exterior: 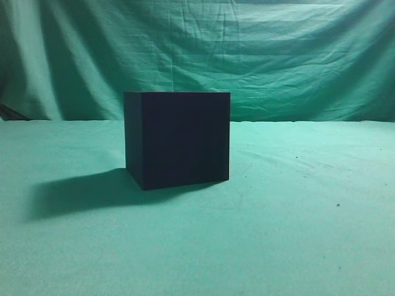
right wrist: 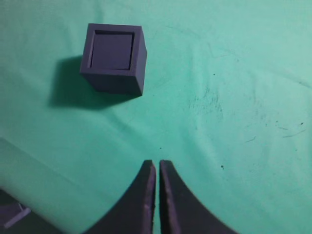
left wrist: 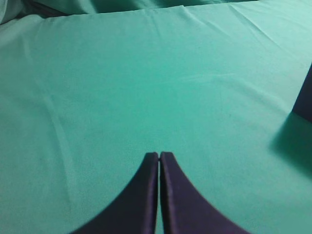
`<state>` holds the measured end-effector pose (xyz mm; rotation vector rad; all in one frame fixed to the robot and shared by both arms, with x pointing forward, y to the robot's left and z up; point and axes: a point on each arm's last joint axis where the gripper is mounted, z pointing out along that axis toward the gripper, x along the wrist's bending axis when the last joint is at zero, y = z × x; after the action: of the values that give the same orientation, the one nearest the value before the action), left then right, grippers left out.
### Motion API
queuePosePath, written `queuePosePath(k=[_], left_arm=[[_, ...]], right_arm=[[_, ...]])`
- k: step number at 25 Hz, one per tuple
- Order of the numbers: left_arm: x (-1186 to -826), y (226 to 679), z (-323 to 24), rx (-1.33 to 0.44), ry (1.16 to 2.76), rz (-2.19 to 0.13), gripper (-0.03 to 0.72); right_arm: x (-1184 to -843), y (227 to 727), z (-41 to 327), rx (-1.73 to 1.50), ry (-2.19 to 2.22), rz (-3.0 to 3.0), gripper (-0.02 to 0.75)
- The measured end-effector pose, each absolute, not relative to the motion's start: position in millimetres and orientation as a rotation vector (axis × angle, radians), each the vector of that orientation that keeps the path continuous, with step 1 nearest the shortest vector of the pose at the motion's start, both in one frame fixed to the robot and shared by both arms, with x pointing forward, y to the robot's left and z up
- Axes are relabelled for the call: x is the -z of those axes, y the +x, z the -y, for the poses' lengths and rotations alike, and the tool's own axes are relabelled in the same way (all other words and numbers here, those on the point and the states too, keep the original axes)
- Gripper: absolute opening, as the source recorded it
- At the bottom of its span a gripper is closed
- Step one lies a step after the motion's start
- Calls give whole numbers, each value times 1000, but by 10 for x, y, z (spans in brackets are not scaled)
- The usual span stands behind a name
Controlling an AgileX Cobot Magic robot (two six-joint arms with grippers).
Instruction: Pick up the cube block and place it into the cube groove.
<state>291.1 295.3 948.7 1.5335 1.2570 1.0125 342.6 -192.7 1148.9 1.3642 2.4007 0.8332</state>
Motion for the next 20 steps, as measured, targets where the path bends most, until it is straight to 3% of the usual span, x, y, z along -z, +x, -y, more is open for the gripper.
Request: queuePosePath(k=[9, 20], left_arm=[[-9487, 2911, -2953, -1013, 1533, -1257, 0], [-9487, 2911, -2953, -1013, 1533, -1257, 0]], right_arm=[[-11447, 3052, 2334, -1039, 1296, -2355, 0], [-11184, 2929, 2549, -1234, 1089, -2197, 0]])
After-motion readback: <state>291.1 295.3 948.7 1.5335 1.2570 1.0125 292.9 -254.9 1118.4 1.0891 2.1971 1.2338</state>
